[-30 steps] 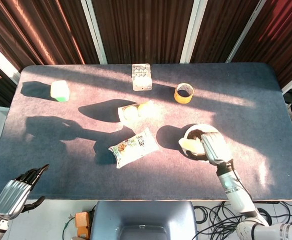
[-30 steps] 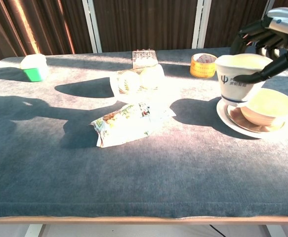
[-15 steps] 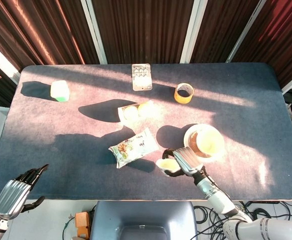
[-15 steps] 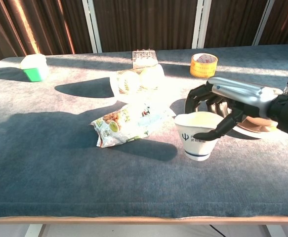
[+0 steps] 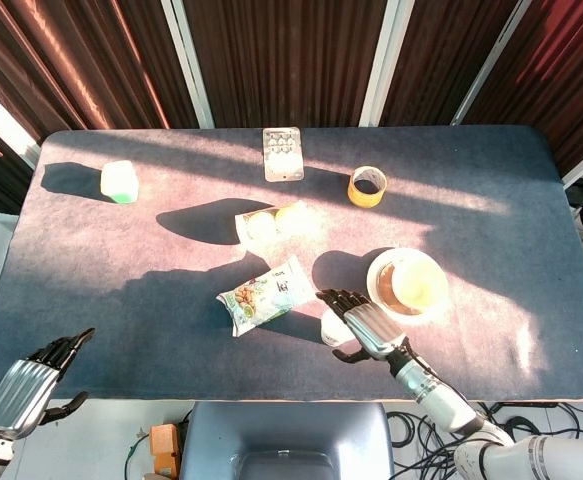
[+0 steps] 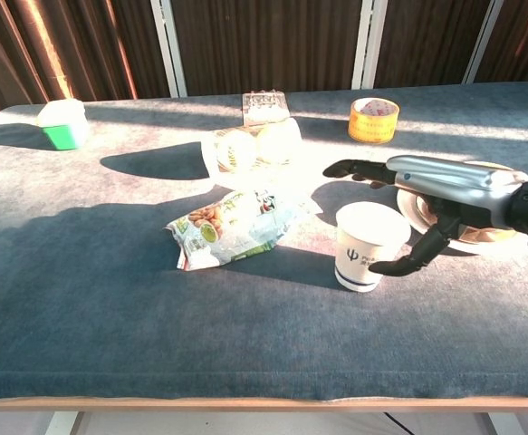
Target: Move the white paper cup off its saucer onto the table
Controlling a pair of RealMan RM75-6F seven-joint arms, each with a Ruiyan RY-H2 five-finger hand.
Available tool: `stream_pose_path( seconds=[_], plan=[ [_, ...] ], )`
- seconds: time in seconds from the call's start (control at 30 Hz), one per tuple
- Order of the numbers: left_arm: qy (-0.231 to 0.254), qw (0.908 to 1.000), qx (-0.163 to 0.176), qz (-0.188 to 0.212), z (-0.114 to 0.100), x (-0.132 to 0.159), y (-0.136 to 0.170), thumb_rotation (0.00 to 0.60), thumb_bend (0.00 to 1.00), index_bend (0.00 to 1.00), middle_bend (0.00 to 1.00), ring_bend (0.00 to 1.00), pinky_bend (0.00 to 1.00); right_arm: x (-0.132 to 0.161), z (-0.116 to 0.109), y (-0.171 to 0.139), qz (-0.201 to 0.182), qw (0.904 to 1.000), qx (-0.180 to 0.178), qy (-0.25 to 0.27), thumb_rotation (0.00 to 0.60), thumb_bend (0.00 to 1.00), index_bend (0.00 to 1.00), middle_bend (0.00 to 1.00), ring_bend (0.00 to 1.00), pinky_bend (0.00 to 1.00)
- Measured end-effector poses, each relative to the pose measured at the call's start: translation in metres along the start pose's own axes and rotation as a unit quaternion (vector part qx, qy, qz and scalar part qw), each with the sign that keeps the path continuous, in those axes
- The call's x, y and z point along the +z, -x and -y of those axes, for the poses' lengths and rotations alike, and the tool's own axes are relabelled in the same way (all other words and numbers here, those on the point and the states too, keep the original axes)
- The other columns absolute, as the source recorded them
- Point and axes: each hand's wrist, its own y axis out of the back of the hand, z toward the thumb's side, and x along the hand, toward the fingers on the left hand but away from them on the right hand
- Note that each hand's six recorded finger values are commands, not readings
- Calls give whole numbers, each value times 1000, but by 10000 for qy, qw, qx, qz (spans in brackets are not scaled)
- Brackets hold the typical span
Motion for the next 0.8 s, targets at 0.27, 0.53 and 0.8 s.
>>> stream_pose_path(
  seconds=[0.27, 0.53, 0.8],
  plan=[
    [-17, 10000, -2, 15, 1, 1, 1, 600, 226, 23, 217, 228, 476, -5, -23, -13, -85, 9988, -426, 241, 600, 88, 0, 0, 0, 81],
    [7, 10000, 26, 3, -1, 0, 1, 600, 226, 23, 217, 228, 476, -30, -57, -58, 215, 9933, -1132, -41, 600, 88, 11, 0, 0, 86],
    [-30, 9999, 85, -58, -2, -1, 0, 600, 226, 23, 217, 228, 476, -90, -64, -132, 1537, 9699, -1812, -532, 600, 87, 15, 0, 0, 89]
  ],
)
